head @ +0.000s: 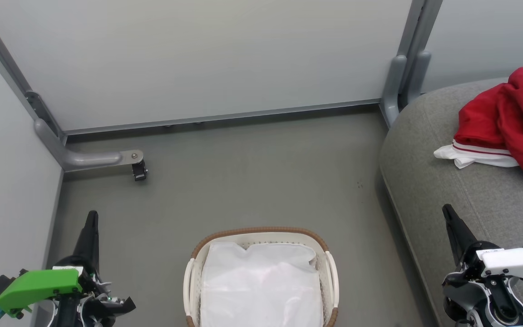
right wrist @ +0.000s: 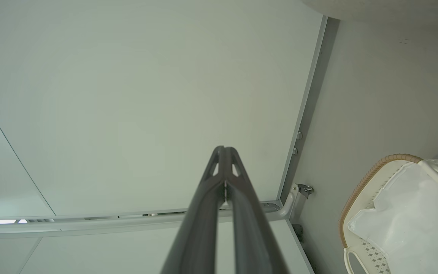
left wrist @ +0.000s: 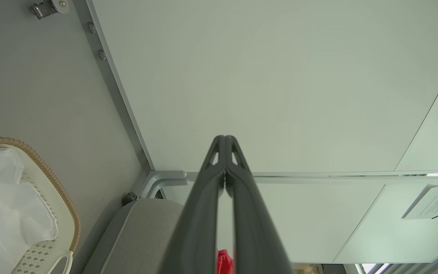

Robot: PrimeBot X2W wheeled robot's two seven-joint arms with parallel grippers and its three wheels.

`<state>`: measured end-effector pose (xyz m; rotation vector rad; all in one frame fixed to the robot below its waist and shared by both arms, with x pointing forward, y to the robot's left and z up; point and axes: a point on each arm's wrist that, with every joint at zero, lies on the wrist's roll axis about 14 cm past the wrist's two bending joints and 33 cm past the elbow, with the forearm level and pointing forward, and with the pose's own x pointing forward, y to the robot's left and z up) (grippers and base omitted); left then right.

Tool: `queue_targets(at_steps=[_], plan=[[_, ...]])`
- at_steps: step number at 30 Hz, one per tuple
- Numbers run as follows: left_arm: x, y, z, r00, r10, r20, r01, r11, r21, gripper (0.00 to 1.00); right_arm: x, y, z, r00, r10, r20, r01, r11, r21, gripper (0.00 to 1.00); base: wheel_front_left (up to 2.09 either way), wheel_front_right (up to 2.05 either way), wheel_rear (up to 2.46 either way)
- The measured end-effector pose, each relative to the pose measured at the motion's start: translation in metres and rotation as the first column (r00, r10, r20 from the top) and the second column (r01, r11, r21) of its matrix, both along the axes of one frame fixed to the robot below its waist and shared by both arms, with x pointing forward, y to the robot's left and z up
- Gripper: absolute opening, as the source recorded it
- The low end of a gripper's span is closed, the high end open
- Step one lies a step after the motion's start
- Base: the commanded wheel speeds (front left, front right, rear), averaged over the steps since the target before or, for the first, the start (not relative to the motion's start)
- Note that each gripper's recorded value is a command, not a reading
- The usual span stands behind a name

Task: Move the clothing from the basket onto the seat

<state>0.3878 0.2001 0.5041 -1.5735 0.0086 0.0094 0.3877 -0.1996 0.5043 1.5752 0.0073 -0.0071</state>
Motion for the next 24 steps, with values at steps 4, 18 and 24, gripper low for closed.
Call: queue_targets(at_steps=[4,18,24], plan=[[0.0000,0.0000,0.0000,1.000,0.000,0.000,0.000,1.000,0.000,0.00,0.0000,0.0000,0.0000,1.000,0.000,0.000,0.000,1.000,0.000,0.00,0.00,0.00,0.00],[0.0000,0.0000,0.0000,1.000,0.000,0.000,0.000,1.000,0.000,0.00,0.0000,-0.0001,0.0000,1.000,0.000,0.000,0.000,1.000,0.000,0.00,0.00,0.00,0.00],[0.0000,0.0000,0.0000,1.000,0.000,0.000,0.000,1.000,0.000,0.00,0.0000,-0.0001,0.0000,1.000,0.000,0.000,0.000,1.000,0.000,0.00,0.00,0.00,0.00]])
